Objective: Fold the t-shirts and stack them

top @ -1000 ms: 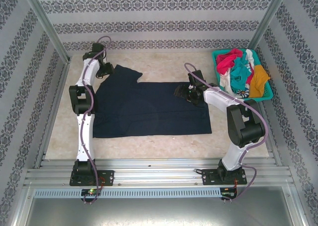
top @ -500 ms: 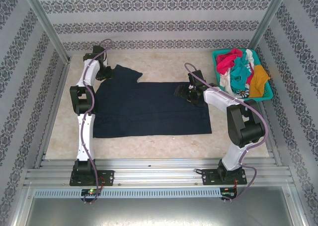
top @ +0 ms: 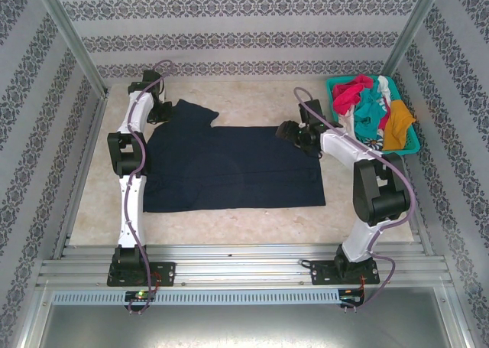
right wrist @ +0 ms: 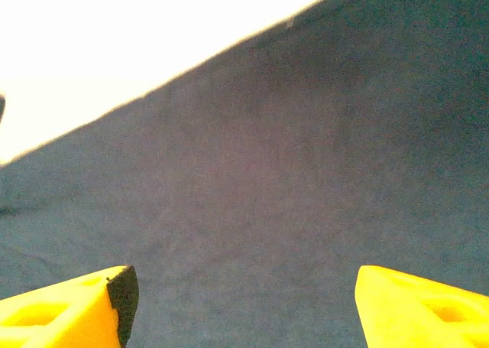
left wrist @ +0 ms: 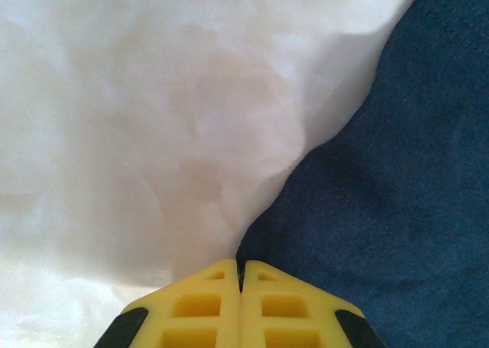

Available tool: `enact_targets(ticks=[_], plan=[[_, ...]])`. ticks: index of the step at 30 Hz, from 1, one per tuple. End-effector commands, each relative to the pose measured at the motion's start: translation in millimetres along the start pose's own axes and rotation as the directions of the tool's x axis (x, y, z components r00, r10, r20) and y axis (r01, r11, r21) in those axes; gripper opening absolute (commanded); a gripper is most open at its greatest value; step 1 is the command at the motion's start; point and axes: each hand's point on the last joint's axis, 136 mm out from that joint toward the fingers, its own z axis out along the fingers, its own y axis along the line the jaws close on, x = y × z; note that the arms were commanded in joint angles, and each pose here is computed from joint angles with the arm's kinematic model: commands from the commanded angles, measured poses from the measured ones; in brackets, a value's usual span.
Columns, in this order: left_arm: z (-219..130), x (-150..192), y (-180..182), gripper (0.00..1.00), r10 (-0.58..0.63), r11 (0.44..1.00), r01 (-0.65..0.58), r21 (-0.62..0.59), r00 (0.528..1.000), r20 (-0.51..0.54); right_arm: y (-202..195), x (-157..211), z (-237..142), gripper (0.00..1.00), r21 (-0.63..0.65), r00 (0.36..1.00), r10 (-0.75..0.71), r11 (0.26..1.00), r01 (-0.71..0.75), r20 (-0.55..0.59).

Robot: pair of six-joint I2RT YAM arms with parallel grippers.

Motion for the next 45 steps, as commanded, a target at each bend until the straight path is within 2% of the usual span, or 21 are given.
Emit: enact_targets(ticks=[1,4,8,12,19,39,45], plan=[[-9.4,2.2,-1.6,0.0,-0.007,1.0,0.007,0.023,1.0,0.002,-16.8,-36.1,-3.8,0.75,0.096,0.996,-0.014,0.995,0.005,0.092],[-19.9,-3.8,-5.6,0.0,-0.014,0.999,0.012,0.042,0.999,0.045,-37.9,-57.9,3.2,0.69,0.181,0.993,0.0,0.983,-0.021,0.118],[-21.0,-3.0,-5.3,0.0,-0.02,0.999,0.018,0.043,0.999,0.047,-50.2,-81.8,24.0,0.56,0.252,0.992,0.003,0.967,-0.035,0.126],[-16.8,1.7,-0.4,0.0,-0.016,1.0,0.016,0.018,0.999,0.034,-53.6,-94.8,45.7,0.51,0.298,0.993,0.028,0.953,-0.062,0.118],[-13.2,3.0,2.2,0.0,-0.018,1.0,0.018,0.009,0.999,0.032,-65.8,-104.4,66.5,0.48,0.379,0.986,0.104,0.914,-0.147,0.13],[-18.7,-5.0,5.9,0.0,-0.042,0.999,0.041,0.025,0.998,0.054,-92.3,-90.9,93.6,0.44,0.488,0.988,0.154,0.86,-0.15,0.032],[-15.9,-1.8,5.6,0.0,-0.04,0.999,0.039,0.027,0.998,0.042,-96.5,-98.1,97.2,0.41,0.492,0.991,0.131,0.861,-0.13,0.032]])
